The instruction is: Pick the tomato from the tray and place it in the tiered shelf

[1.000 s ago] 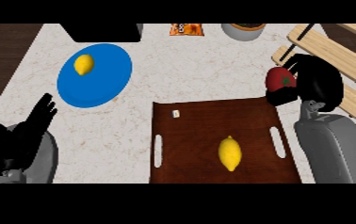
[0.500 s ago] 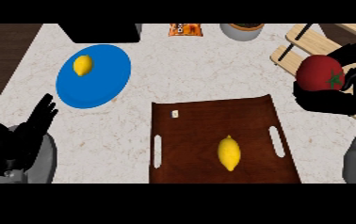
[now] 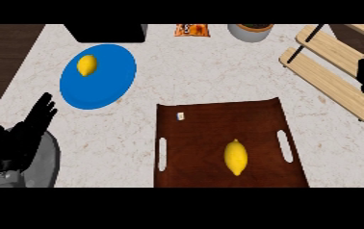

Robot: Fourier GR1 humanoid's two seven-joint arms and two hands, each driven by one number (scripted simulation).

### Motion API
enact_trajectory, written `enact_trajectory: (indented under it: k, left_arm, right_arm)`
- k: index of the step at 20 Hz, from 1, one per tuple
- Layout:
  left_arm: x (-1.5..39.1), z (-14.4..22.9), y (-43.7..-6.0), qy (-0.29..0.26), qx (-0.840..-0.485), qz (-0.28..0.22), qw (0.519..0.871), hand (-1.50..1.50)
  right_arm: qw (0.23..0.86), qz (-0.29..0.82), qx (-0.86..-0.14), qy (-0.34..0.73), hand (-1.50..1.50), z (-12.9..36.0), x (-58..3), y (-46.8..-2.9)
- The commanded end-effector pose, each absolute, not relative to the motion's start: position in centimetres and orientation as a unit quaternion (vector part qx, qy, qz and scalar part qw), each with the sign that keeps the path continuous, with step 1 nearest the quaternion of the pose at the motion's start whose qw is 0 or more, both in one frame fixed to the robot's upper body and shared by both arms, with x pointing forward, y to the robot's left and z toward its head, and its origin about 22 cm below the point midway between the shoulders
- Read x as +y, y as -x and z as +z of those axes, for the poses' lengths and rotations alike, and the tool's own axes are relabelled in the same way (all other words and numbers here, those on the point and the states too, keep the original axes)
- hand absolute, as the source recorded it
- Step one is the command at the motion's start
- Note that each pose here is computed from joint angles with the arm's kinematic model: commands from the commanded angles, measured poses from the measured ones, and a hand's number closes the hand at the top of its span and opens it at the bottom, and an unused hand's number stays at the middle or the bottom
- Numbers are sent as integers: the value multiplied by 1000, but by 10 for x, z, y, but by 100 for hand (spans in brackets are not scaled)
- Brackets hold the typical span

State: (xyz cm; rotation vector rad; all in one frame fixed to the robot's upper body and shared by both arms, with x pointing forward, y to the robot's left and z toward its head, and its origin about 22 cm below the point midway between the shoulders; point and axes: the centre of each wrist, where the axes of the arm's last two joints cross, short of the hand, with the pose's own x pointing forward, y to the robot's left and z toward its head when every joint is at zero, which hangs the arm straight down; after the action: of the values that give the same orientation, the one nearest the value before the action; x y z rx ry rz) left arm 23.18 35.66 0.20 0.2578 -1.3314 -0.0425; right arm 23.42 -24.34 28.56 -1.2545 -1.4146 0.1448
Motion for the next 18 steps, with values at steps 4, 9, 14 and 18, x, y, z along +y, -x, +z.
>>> enact_trajectory:
  k: [4, 9, 14, 18]
  left_arm:
    - [353, 0, -234, -125, -611, -12, 782, 0]
    - [349, 0, -241, -116, -615, -17, 780, 0]
    - [355, 0, -242, -118, -617, -19, 778, 0]
    - [336, 0, -235, -114, -612, -20, 782, 0]
  right_arm:
    - [583, 59, -508, 631, 150, 333, -258, -235]
    - [592, 70, -480, 644, 150, 347, -281, -264]
    - [592, 70, -481, 643, 150, 343, -310, -293]
    - [585, 76, -449, 671, 150, 348, -308, -298]
